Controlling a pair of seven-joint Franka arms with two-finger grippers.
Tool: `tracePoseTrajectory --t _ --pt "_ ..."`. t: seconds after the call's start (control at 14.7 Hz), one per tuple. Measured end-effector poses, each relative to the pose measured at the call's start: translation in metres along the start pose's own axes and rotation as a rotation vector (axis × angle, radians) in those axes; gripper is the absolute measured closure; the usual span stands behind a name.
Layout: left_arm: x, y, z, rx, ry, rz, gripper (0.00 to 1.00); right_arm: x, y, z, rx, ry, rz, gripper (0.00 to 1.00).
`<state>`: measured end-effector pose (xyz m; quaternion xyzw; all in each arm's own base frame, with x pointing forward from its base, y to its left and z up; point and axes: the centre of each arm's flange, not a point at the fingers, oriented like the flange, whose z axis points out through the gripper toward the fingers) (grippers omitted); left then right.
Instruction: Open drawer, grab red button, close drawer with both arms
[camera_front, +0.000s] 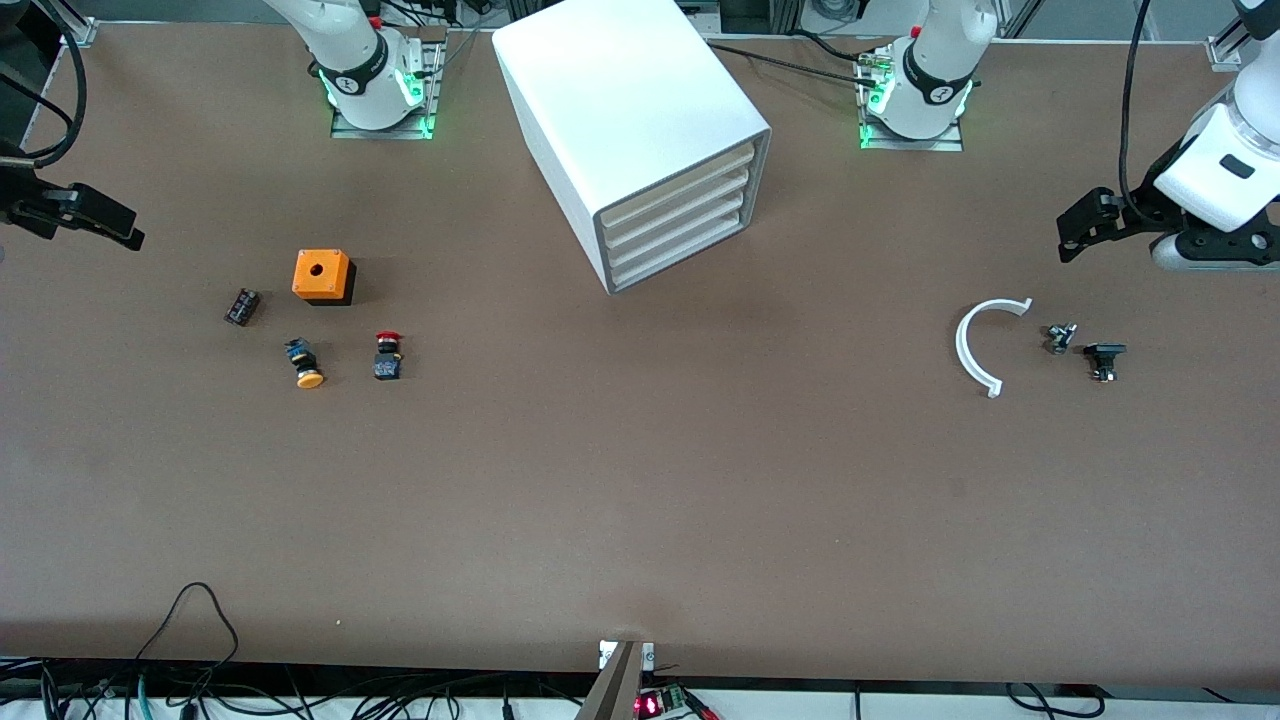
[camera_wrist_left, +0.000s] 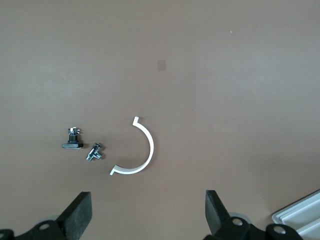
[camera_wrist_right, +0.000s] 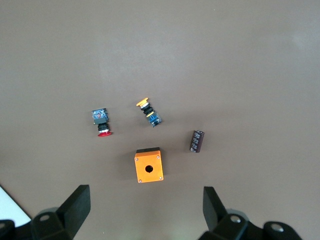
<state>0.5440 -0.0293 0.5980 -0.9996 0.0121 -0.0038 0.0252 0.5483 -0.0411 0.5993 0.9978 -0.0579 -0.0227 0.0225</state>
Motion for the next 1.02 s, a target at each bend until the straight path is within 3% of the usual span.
tracePoseTrajectory --t 0.41,1.02 --pt "-0.0026 -0.0075 -0.0085 0.001 0.018 0.022 0.00 0.0000 0.0032 0.0002 0.000 -0.001 -0.073 0.00" --pt "-0.0021 -0.0024 -0.0091 0.001 0.017 0.032 0.00 0.0000 0.0031 0.0002 0.000 -0.001 -0.071 0.00"
